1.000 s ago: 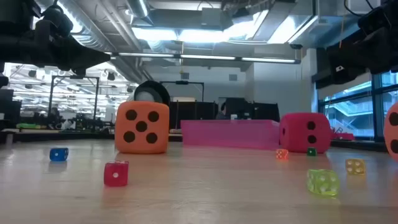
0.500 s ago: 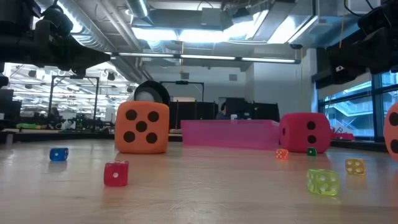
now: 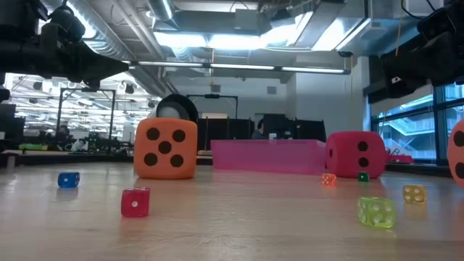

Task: Pick & Place Dice

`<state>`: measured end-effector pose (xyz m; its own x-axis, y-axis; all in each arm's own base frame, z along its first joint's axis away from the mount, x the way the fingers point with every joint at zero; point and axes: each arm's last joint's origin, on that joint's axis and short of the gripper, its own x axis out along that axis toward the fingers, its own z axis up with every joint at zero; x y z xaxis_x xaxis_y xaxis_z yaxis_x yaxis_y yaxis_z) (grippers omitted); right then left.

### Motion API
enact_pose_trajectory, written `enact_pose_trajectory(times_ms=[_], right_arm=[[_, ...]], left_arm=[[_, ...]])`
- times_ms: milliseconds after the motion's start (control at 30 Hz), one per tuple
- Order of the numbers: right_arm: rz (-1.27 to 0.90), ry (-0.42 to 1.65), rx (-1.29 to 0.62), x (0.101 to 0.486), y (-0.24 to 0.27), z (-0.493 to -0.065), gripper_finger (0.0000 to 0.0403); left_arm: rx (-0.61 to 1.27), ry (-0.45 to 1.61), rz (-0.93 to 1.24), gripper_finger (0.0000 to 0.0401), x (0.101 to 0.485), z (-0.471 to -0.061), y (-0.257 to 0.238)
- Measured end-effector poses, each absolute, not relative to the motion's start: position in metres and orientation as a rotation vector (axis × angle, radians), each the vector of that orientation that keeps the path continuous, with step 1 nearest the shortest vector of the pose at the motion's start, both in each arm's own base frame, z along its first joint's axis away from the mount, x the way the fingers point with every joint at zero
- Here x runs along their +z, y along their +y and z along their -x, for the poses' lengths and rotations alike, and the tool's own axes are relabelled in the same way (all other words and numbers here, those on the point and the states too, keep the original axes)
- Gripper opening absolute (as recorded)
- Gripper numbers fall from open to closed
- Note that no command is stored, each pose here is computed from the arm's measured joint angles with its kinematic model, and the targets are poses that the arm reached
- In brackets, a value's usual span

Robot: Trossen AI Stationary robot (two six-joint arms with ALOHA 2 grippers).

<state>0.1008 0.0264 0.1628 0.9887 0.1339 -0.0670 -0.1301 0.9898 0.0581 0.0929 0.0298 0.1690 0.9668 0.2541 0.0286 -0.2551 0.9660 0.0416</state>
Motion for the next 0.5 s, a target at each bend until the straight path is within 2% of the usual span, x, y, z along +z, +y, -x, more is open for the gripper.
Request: enact_pose_trajectory(times_ms=[500], right_arm=[[-0.053, 0.071, 0.133, 0.1628, 0.0264, -0.1008, 0.0025]], left_arm=[[0.258, -0.023, -0.045, 0.0006, 0.1690, -0.0929, 0.0298]])
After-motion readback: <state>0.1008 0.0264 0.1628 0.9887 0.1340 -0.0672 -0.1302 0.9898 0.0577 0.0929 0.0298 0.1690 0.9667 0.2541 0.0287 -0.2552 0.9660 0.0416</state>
